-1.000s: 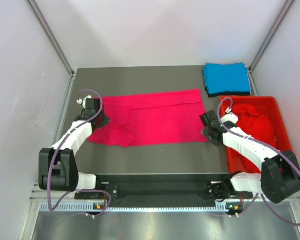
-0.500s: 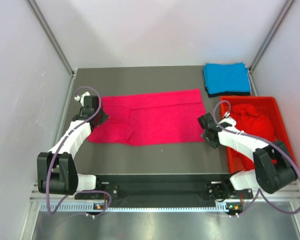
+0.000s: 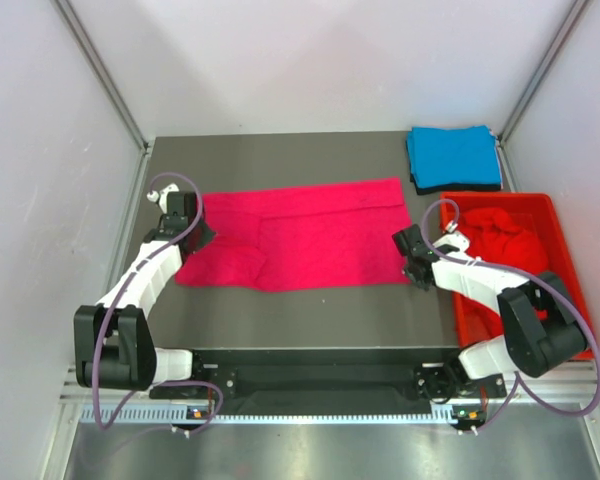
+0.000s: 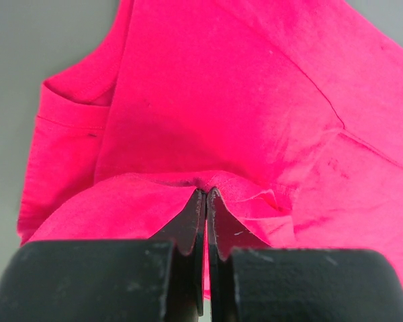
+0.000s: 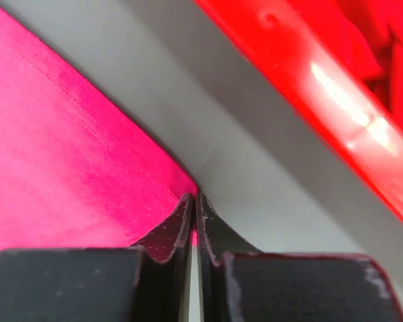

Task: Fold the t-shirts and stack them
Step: Fold the tshirt

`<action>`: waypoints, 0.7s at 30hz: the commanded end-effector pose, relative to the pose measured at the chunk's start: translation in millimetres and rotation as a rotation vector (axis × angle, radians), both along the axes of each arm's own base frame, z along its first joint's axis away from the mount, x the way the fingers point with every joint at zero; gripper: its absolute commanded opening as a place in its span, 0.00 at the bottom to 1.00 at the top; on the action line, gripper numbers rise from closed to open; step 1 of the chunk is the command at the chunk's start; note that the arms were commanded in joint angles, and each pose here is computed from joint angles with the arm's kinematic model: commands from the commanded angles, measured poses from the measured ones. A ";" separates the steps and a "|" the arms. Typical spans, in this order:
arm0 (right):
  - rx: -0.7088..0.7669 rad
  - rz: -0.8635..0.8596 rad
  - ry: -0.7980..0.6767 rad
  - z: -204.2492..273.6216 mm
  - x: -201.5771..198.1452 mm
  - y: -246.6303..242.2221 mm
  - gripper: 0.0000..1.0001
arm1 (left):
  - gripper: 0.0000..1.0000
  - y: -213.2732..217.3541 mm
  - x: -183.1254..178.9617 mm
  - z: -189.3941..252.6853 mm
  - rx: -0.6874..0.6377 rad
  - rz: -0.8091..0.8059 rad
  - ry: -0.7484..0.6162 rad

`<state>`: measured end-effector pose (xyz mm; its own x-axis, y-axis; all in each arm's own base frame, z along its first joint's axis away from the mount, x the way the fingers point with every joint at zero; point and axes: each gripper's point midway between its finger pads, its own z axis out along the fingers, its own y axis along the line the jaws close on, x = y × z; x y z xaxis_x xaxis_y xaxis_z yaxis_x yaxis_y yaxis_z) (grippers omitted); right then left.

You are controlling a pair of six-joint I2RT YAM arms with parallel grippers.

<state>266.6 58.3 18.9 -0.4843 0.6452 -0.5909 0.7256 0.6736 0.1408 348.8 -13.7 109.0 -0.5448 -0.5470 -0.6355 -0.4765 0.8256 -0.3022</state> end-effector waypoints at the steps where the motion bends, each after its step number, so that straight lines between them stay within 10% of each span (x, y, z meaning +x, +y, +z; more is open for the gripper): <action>1: -0.008 -0.004 -0.003 -5.9 2.0 -4.3 0.00 | 0.00 9.2 13.7 38.0 0.032 0.027 -0.107; 21: -0.099 0.177 -0.099 51.7 57.9 5.1 0.00 | 0.00 42.7 44.4 73.2 0.058 0.122 -0.214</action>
